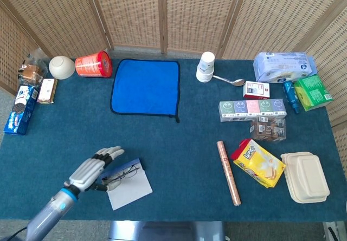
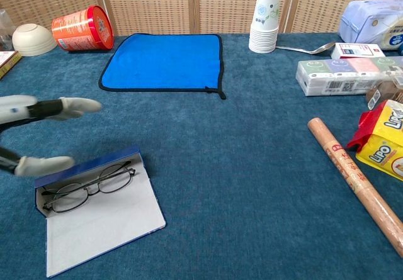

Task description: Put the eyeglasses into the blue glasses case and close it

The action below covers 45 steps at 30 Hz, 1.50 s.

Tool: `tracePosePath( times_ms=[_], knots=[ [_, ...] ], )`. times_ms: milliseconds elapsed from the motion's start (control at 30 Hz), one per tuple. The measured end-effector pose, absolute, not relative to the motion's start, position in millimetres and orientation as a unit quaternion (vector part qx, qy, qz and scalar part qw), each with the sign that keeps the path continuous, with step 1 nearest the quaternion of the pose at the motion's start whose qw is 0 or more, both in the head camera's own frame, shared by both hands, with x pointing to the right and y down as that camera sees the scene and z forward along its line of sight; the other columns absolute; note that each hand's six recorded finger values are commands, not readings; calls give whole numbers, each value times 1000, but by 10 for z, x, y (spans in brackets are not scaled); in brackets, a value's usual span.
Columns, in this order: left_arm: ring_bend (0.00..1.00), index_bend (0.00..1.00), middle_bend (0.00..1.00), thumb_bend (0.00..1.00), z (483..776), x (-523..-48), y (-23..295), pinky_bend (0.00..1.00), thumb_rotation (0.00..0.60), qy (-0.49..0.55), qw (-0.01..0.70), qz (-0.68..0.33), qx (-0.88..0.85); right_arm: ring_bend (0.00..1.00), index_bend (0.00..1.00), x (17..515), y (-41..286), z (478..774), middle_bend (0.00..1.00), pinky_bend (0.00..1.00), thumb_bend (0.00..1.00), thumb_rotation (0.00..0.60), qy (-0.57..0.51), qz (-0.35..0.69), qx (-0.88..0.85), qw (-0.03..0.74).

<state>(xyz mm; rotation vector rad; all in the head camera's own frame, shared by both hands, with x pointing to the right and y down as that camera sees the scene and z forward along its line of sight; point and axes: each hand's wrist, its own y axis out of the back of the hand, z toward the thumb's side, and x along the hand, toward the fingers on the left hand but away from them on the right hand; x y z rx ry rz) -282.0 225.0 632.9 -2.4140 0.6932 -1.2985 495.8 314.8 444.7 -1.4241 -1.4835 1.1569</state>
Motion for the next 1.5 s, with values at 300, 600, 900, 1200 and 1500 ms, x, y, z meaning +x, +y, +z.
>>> tracePosePath(
  times_ms=[300, 600, 900, 1200, 1500],
  knots=[
    [0, 9, 0, 268, 6573, -2302, 2113, 3, 350, 193, 115, -421, -879, 0, 0, 4991, 3197, 4385, 43, 110, 361, 600, -588, 460, -545, 382],
    [0, 9, 0, 268, 6724, -2025, 2171, 40, 355, 172, 85, -410, -892, 0, 0, 5049, 3246, 4370, 43, 111, 362, 600, -595, 465, -535, 379],
    [0, 10, 0, 268, 6716, -1930, 2324, 69, 351, 148, 66, -403, -901, 0, 0, 5079, 3263, 4361, 42, 110, 361, 600, -599, 464, -531, 378],
    [0, 10, 0, 268, 6666, -1936, 2508, 70, 334, 135, 38, -398, -906, 0, 0, 5078, 3285, 4344, 42, 110, 362, 600, -602, 460, -531, 380],
    [0, 0, 0, 268, 6556, -2214, 2648, 62, 318, 138, 28, -413, -900, 0, 0, 5067, 3277, 4351, 43, 110, 361, 600, -602, 454, -536, 380]
  ],
)
